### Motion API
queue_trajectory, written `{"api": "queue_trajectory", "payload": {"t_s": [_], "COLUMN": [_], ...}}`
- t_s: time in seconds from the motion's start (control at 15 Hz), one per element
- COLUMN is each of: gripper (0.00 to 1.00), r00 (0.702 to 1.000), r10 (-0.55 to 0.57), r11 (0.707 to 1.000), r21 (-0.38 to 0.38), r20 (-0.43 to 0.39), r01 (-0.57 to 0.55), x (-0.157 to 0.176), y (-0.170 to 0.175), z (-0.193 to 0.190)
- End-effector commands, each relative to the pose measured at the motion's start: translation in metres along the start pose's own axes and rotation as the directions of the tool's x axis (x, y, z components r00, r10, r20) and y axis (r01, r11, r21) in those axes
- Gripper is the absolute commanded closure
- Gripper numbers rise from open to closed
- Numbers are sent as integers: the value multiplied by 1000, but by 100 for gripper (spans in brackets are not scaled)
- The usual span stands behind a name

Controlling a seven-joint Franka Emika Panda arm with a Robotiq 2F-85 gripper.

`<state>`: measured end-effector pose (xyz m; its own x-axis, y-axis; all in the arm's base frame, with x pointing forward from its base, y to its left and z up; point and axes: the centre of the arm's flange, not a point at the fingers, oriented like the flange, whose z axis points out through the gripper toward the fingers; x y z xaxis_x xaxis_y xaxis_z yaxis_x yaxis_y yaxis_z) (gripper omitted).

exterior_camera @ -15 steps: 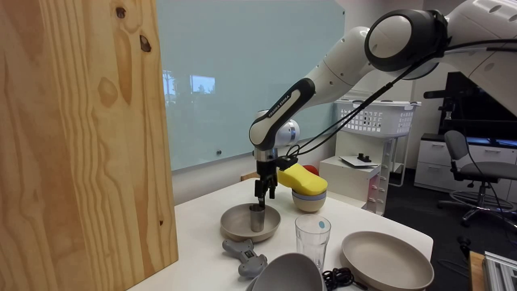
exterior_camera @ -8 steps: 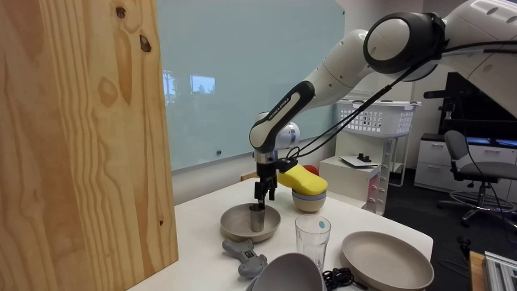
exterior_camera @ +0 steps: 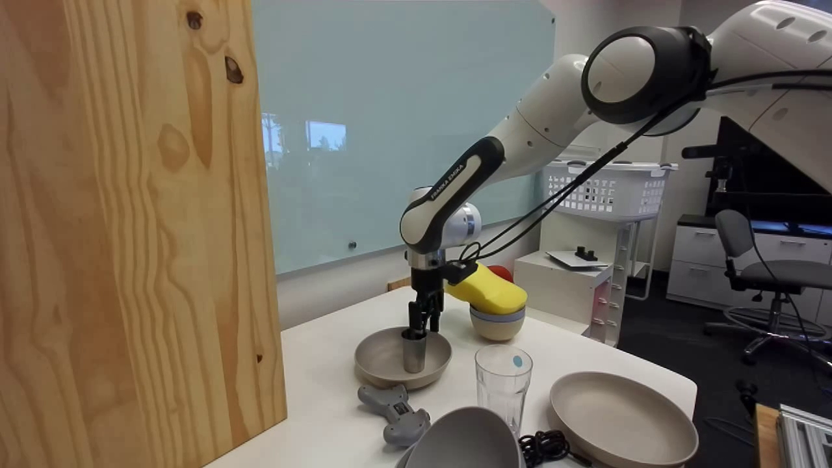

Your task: Put the silver cup in the glass cup

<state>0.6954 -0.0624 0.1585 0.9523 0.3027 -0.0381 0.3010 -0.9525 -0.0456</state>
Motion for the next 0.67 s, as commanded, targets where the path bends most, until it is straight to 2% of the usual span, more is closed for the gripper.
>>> {"api": "queue_trajectory", "payload": {"t_s": [0.0, 0.4, 0.47, 0.6], "gripper": [51, 96, 100, 100], "r00": [999, 999, 999, 999], "r10": [-46, -42, -41, -33], "r11": [999, 999, 999, 999], "r21": [-5, -5, -5, -7], "r20": [-22, -8, -6, 6], "r01": [46, 42, 41, 33], "x": [12, 10, 10, 11], "y": [7, 9, 9, 11], "z": [20, 27, 28, 28]}}
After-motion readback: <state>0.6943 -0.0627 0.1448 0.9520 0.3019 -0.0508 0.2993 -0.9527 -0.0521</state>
